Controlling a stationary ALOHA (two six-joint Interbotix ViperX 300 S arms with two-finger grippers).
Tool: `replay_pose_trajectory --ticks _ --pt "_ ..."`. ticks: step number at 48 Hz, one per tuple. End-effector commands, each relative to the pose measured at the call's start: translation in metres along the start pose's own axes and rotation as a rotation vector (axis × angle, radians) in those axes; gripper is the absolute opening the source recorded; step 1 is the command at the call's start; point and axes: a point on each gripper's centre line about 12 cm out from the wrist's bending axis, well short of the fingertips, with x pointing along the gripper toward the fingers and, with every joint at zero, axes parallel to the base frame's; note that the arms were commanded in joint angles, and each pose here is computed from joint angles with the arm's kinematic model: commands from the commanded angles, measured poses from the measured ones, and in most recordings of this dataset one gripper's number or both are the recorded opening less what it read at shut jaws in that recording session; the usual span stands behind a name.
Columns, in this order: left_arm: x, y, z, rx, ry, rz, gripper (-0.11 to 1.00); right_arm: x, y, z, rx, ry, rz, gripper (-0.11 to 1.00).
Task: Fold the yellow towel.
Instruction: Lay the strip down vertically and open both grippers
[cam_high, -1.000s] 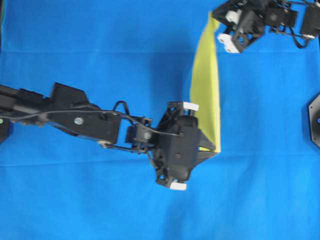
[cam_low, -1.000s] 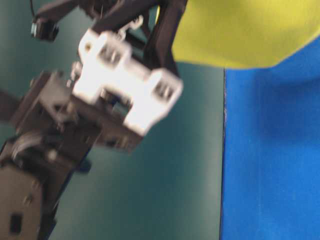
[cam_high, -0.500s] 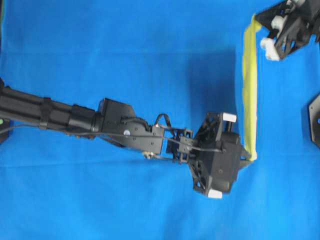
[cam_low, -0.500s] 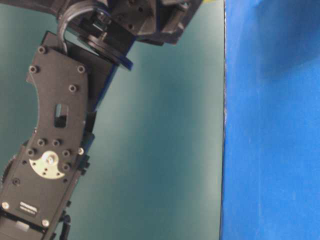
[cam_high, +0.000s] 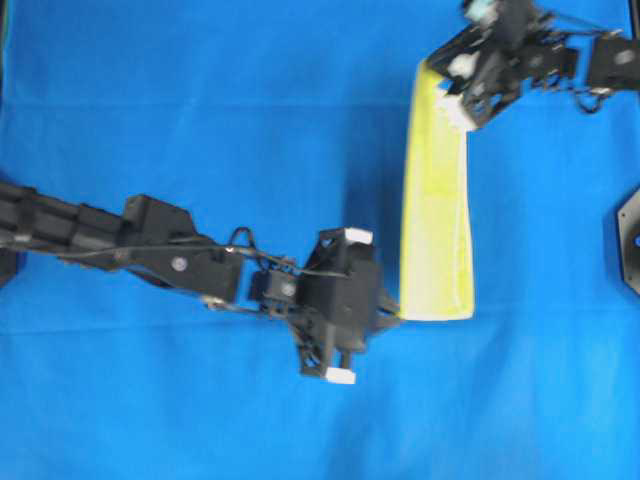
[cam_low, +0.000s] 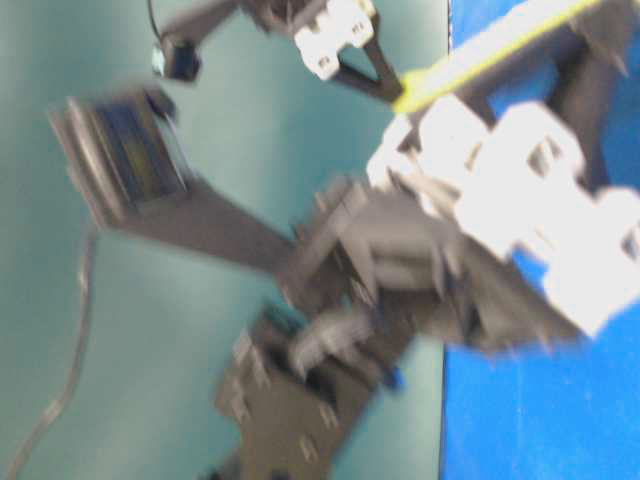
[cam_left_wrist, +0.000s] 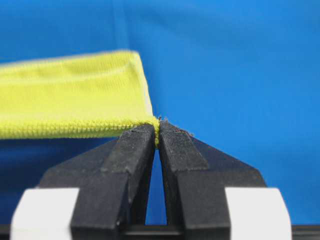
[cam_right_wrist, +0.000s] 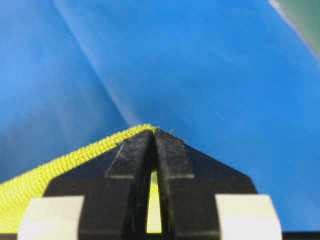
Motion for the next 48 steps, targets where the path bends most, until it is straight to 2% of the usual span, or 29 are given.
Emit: replay_pose_trajectory --ticks 1,12,27,30,32,33,42,45,48 --pt "-0.016 -0.016 0.011 0.003 -0.042 -0.03 0.04 0.012 0.008 0.018 -0.009 -0.034 0.025 0.02" --pt "-0.022 -0.021 0.002 0.012 -0.021 -0.041 0.04 0.027 0.017 0.024 -0.031 -0.028 0.04 0.02" --pt "-0.022 -0.018 -0.001 0.025 0.004 -0.035 0.04 0.027 0.017 0.014 -0.034 -0.002 0.039 0.03" --pt "-0.022 -0.016 -0.003 0.023 0.01 -0.031 0.07 0.027 0.017 0.013 -0.034 -0.001 0.039 0.03" --pt "-0.022 -0.015 -0.002 0.021 0.008 -0.029 0.13 0.027 0.017 0.013 -0.034 -0.001 0.039 0.06" --pt "-0.023 -0.015 -0.003 0.021 0.01 -0.028 0.17 0.027 0.017 0.014 -0.034 -0.002 0.04 0.11" --pt "-0.027 -0.014 -0.006 0.019 0.034 -0.027 0.67 0.026 0.017 0.014 -0.034 -0.001 0.038 0.64" --pt "-0.031 -0.014 -0.005 0.016 0.05 -0.027 0.81 0.025 0.017 0.013 -0.034 0.002 0.035 0.67" --pt "-0.037 -0.013 -0.002 0.017 0.062 -0.026 0.83 0.021 0.016 0.014 -0.034 0.001 0.028 0.63"
